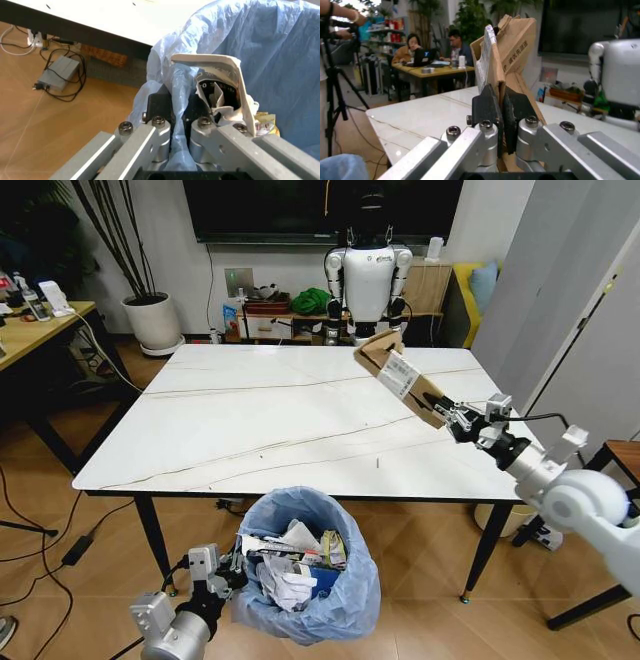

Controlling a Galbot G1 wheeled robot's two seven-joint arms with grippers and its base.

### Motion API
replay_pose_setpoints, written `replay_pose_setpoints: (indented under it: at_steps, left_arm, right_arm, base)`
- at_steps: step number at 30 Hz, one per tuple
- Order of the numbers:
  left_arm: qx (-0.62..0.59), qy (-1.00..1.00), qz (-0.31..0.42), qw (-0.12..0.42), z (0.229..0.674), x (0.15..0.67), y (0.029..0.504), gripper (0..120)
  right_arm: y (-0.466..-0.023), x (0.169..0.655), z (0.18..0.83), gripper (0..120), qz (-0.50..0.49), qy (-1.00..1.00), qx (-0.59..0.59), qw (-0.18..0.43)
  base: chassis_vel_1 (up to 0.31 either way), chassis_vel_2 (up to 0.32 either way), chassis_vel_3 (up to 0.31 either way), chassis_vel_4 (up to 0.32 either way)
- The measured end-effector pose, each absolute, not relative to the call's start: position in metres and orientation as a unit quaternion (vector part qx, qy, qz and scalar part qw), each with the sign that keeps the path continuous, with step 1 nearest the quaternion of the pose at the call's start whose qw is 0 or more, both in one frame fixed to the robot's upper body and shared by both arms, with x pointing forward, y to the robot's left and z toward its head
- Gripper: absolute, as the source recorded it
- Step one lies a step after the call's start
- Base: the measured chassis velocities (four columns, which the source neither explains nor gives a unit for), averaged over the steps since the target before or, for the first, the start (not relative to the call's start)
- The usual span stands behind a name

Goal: Pick up the trash bin and place the trash from the table into it.

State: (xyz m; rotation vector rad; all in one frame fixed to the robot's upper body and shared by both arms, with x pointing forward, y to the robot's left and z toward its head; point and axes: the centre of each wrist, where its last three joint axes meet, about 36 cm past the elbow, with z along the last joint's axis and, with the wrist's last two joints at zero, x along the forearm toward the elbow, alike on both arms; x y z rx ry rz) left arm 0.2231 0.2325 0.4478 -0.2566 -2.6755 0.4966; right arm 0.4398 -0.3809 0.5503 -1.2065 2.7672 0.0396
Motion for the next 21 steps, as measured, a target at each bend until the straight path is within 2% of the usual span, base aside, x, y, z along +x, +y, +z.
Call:
replay_pose_setpoints:
  at_steps: [4, 10, 15, 21]
  left_arm:
    - [-0.093, -0.959, 0.177, 0.203, 0.447, 0.224, 0.232, 0]
    - [-0.096, -0.959, 0.178, 0.200, 0.448, 0.226, 0.231, 0]
    - [-0.098, -0.959, 0.179, 0.198, 0.449, 0.227, 0.231, 0]
    - [-0.098, -0.959, 0.181, 0.194, 0.451, 0.228, 0.231, 0]
  right_arm:
    - [-0.371, 0.422, 0.580, 0, -0.021, 0.895, -0.441, 0.067]
    - [-0.343, 0.395, 0.603, 0, -0.074, 0.849, -0.522, 0.043]
    - [-0.318, 0.377, 0.606, 0, -0.083, 0.825, -0.559, 0.024]
    - [-0.314, 0.370, 0.590, 0, -0.097, 0.814, -0.573, -0.005]
  base:
    - [0.000, 0.000, 0.000, 0.000]
    - [0.000, 0.000, 0.000, 0.000]
    - [0.000, 0.000, 0.000, 0.000]
    - [0.000, 0.000, 0.000, 0.000]
